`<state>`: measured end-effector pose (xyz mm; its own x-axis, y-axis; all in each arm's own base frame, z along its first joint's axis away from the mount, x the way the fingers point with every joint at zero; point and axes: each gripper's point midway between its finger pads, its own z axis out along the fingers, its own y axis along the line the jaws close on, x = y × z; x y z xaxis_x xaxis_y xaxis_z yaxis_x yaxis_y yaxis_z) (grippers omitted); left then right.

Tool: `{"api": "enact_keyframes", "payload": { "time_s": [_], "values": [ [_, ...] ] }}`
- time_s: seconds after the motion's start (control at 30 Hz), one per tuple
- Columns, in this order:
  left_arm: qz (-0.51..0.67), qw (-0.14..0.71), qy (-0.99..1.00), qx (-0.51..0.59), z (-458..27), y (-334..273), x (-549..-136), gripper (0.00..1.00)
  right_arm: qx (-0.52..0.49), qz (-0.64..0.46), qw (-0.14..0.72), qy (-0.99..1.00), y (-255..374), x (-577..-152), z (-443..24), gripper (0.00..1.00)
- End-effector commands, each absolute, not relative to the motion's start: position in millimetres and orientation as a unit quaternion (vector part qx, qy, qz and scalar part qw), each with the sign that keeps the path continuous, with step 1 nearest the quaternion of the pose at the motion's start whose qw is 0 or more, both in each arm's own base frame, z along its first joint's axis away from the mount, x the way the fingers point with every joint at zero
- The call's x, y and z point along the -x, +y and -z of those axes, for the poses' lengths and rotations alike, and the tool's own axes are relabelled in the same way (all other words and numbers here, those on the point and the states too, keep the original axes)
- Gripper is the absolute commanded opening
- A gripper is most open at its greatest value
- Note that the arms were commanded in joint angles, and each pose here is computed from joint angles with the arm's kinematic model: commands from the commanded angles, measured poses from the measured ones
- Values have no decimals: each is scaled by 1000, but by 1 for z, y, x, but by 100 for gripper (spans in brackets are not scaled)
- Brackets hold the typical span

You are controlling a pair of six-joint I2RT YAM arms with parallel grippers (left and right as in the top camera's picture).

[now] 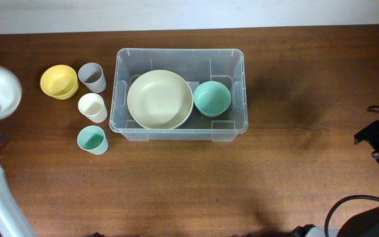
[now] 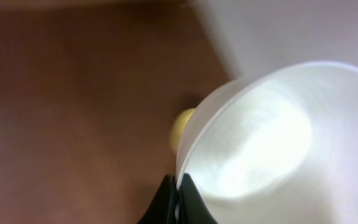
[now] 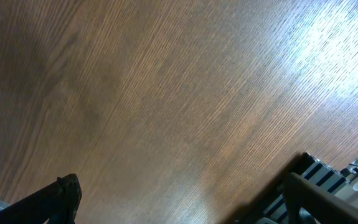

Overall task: Pack container
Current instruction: 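Carry the white bowl with the left gripper onto the teal bowl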

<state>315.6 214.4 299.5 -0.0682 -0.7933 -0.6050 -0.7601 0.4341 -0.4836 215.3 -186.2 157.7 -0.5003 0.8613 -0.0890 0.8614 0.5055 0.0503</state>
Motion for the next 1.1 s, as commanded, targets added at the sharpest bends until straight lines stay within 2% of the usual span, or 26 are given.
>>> {"api": "enact_keyframes", "payload": {
  "time_s": [0.0,0.1,0.23,0.47,0.63,0.83,1.07],
  "values": [
    [99,496,759,410,-351,137,-348,1,-503,0,49,863,-187,-215,-156,99],
    [150,520,775,326,-370,72,-375,1,-503,0,49,863,-187,-215,-156,99],
    [206,506,803,239,-363,-10,-407,1,-503,0,49,863,-187,-215,-156,99],
    [254,439,850,142,-293,-127,-458,1,-503,1,49,863,-187,-215,-156,99],
    [273,389,878,62,-228,-202,-475,1,-503,0,49,863,-187,-215,-156,99],
    [264,330,906,31,-168,-244,-466,1,-503,0,49,863,-187,-215,-156,99],
    [249,295,922,27,-135,-250,-460,1,-503,1,49,863,-187,-215,-156,99]
  ]
}}
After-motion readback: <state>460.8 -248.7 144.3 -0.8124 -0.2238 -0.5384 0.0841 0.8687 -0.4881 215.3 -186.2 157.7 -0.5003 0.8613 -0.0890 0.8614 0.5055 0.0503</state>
